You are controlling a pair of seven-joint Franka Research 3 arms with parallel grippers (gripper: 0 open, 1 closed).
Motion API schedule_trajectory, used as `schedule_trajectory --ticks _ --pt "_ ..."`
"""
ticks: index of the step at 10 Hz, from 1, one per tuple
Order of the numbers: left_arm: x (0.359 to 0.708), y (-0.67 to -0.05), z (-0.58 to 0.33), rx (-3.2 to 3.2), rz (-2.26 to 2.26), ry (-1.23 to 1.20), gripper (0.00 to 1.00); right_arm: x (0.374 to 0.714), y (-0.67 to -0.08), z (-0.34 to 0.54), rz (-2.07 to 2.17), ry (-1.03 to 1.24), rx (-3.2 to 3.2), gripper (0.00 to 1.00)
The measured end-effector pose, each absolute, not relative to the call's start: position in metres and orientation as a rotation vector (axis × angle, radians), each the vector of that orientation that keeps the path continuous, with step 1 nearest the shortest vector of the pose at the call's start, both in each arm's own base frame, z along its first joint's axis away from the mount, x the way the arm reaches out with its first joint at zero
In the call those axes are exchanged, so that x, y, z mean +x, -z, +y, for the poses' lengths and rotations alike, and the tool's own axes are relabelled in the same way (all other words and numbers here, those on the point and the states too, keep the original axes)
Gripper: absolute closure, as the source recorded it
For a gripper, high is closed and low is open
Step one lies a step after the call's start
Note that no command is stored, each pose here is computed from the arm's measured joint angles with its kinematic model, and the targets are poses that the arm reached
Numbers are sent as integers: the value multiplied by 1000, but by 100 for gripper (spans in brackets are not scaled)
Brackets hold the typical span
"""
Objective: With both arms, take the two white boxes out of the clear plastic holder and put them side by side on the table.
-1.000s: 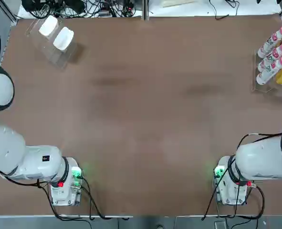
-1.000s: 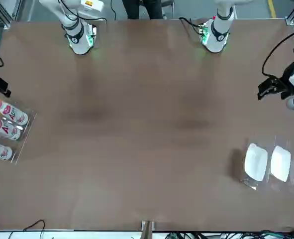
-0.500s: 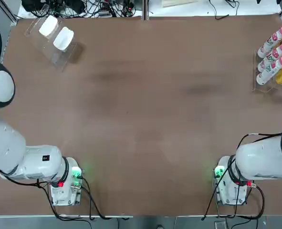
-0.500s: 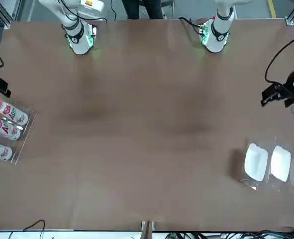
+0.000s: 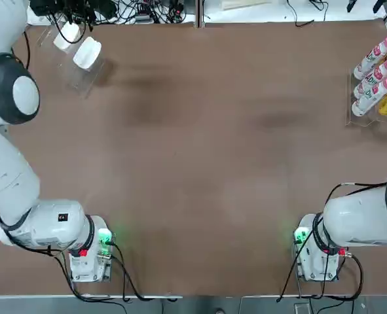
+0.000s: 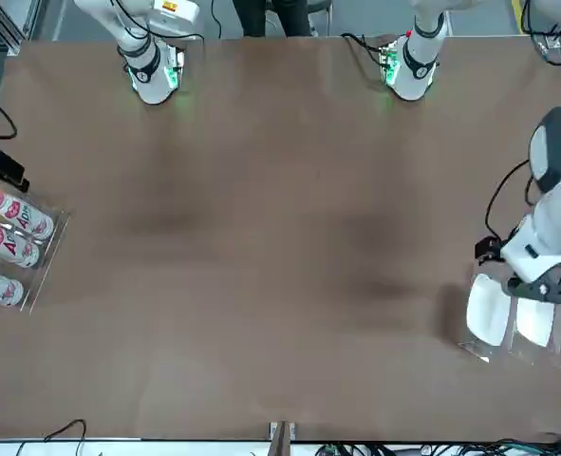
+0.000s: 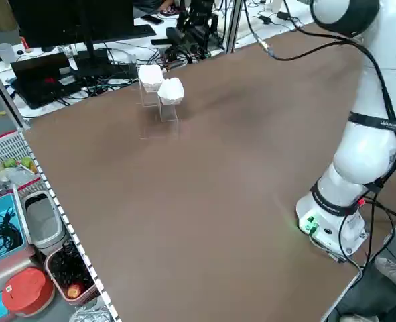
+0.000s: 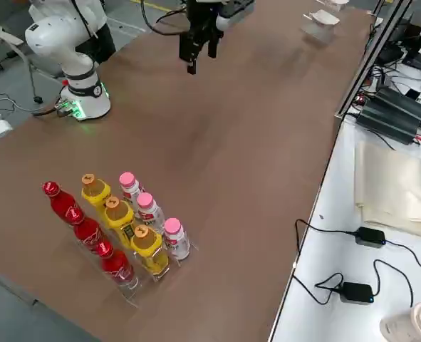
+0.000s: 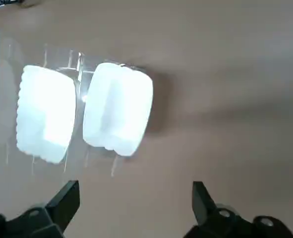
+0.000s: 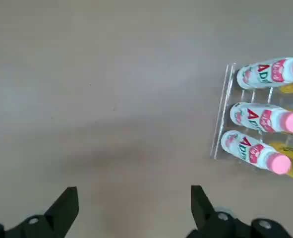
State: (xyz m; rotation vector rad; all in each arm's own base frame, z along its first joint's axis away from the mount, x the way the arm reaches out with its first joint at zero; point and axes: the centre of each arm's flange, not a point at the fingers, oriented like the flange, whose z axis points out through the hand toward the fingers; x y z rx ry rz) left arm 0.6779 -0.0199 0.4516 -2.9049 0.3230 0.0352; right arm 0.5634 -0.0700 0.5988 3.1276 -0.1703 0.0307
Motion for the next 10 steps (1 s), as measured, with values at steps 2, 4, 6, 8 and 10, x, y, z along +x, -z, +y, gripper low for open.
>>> schedule_trajectory --ticks 2,4,6,8,10 --pt "692 -402 -21 -2827 410 -8 2 565 -562 -68 -180 -63 3154 0" --pt "701 -341 -25 -2771 515 53 4 559 -528 -65 -198 -94 3181 0" --pt "706 -297 -25 -2776 549 51 15 552 -500 -49 -211 -77 3243 0" --pt "705 -283 -22 -2780 550 30 30 550 -469 -17 -172 -106 3274 0" --pt "705 -283 -18 -2781 543 25 62 549 -456 29 -172 -138 3278 0"
